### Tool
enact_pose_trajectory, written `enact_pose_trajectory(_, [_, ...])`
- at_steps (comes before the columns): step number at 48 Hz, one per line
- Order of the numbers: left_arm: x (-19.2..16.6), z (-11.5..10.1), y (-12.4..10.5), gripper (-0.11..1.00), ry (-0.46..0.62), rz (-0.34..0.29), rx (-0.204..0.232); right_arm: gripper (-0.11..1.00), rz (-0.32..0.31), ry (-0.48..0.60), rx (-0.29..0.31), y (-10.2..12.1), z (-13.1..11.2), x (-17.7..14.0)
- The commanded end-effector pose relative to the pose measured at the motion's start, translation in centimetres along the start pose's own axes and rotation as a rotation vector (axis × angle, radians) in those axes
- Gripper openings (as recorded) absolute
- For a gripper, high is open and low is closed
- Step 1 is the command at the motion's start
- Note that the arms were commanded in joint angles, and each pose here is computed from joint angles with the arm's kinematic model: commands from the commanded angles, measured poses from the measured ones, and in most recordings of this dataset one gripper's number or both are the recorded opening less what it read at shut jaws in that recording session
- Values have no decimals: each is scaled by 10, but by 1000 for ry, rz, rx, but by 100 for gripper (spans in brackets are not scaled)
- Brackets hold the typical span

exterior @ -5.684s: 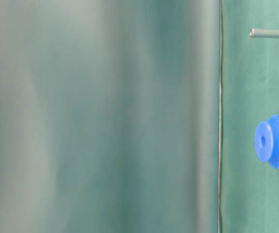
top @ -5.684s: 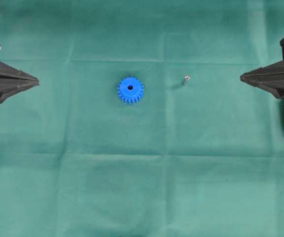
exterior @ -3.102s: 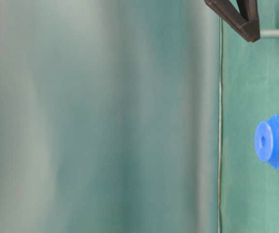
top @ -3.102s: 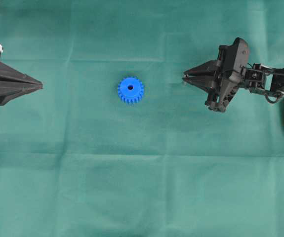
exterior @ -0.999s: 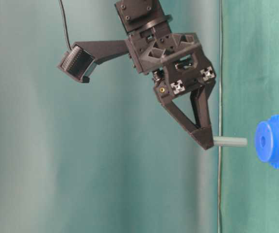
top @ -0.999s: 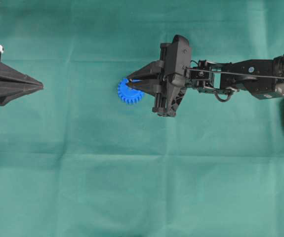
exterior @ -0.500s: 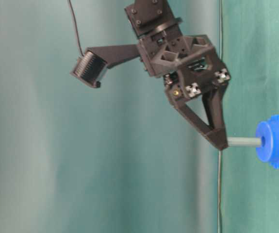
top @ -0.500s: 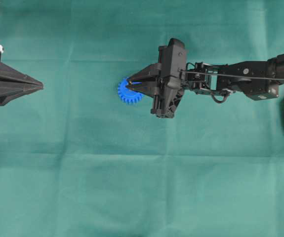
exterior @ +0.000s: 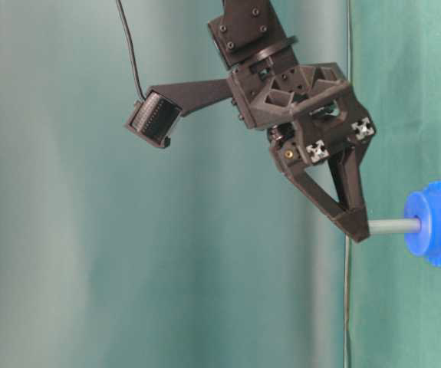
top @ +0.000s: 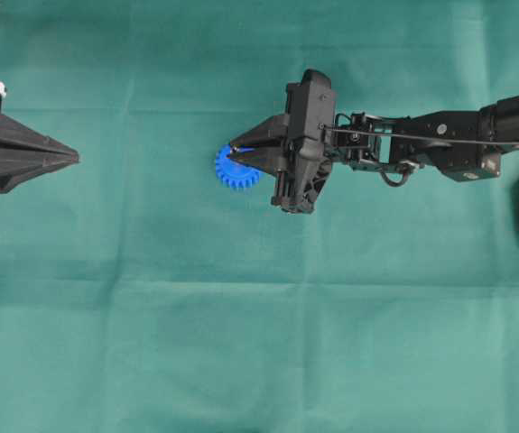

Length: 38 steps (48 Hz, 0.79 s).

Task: Insert the shaft placed at a random location into the center hole of the small gear at another random location.
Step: 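Align the held shaft above the gear hole and lower it in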

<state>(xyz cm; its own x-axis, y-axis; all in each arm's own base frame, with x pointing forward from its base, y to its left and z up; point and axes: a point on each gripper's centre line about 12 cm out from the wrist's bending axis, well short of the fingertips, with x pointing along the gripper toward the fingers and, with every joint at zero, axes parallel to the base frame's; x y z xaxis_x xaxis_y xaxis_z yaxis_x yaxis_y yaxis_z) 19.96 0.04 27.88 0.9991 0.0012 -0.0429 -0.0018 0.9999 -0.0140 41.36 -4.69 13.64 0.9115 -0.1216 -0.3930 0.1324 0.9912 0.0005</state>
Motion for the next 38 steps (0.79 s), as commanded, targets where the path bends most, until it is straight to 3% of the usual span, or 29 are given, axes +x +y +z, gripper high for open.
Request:
enact_pose_trajectory(1, [2,6,0,0,-14,1,1,13,-3,-32,-13,-1,13,-4])
enact_pose_trajectory(17, [2,6,0,0,-12,1,3,13,-1,-74,-50,-1,41,-26])
enact_pose_trajectory(28, [2,6,0,0,-12,1,1,13,0,-74,-50,0,41,-22])
enact_pose_trajectory(38, [2,5,0,0,-9,1,3,13,-1,-35,-45,0,27,-9])
